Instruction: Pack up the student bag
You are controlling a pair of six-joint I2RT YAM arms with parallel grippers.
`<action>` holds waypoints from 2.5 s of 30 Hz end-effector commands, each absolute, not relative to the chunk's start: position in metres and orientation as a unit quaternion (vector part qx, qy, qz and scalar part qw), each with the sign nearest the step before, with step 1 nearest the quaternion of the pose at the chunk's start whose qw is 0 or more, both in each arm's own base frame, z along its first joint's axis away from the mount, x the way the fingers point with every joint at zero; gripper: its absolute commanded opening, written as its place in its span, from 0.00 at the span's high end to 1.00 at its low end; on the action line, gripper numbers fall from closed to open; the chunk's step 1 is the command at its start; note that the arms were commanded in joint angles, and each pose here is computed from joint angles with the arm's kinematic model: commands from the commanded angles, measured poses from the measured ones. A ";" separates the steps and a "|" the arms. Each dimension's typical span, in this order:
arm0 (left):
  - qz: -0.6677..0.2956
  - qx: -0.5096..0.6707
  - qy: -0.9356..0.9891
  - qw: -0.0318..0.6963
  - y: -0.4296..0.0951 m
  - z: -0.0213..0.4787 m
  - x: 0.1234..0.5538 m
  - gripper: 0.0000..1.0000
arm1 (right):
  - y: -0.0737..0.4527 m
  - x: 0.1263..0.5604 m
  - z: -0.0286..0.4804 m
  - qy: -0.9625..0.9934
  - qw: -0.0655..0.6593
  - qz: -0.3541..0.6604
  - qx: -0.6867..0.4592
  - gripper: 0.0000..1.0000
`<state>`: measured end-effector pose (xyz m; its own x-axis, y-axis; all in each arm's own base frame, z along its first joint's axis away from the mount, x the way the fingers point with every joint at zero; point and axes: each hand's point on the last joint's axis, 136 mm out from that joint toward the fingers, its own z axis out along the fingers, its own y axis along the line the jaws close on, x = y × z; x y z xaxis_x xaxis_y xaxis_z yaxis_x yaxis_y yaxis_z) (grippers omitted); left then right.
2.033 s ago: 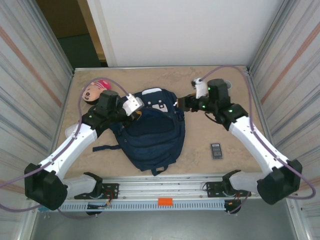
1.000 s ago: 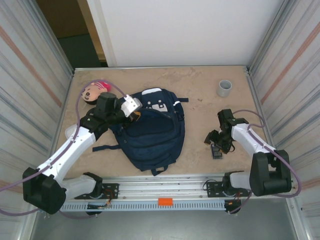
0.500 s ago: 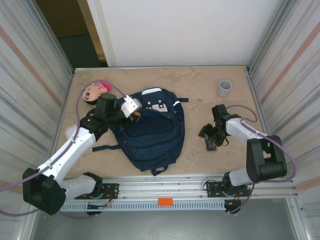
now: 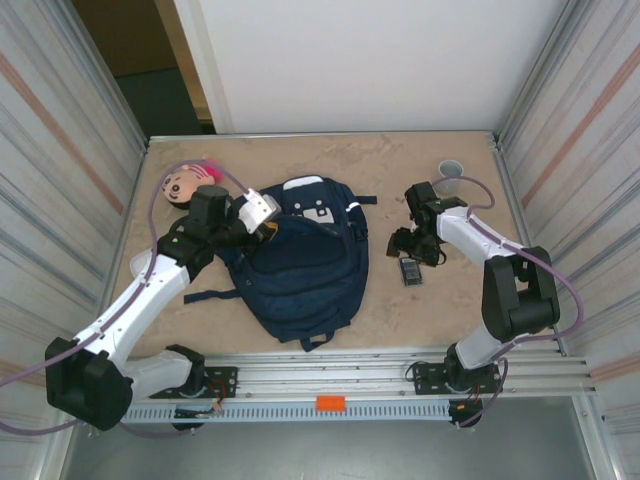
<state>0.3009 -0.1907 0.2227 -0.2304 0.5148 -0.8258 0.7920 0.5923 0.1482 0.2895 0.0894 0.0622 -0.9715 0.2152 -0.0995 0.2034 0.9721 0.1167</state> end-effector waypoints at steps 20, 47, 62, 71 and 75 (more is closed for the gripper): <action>-0.148 0.405 0.762 0.484 -0.184 0.239 0.307 1.00 | 0.078 0.290 0.008 1.000 -0.024 -0.018 0.003 0.47; -0.213 0.375 0.745 0.508 -0.195 0.268 0.295 1.00 | 0.271 0.228 0.261 0.794 0.453 0.251 -0.318 0.48; -0.263 0.380 0.718 0.521 -0.206 0.292 0.282 1.00 | 0.342 0.262 0.213 0.786 0.446 0.105 -0.416 0.39; -0.255 0.380 0.718 0.525 -0.204 0.295 0.282 1.00 | 0.342 0.275 0.217 0.793 0.464 0.092 -0.384 0.29; -0.252 0.381 0.720 0.523 -0.203 0.292 0.282 1.00 | 0.331 0.271 0.226 0.795 0.474 0.100 -0.366 0.30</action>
<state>0.2838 -0.2012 0.2437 -0.2899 0.3566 -0.8881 0.8022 0.5966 -0.0223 0.2617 0.3419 0.1951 -0.2891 -0.5699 -0.7691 -0.7410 0.6420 -0.1972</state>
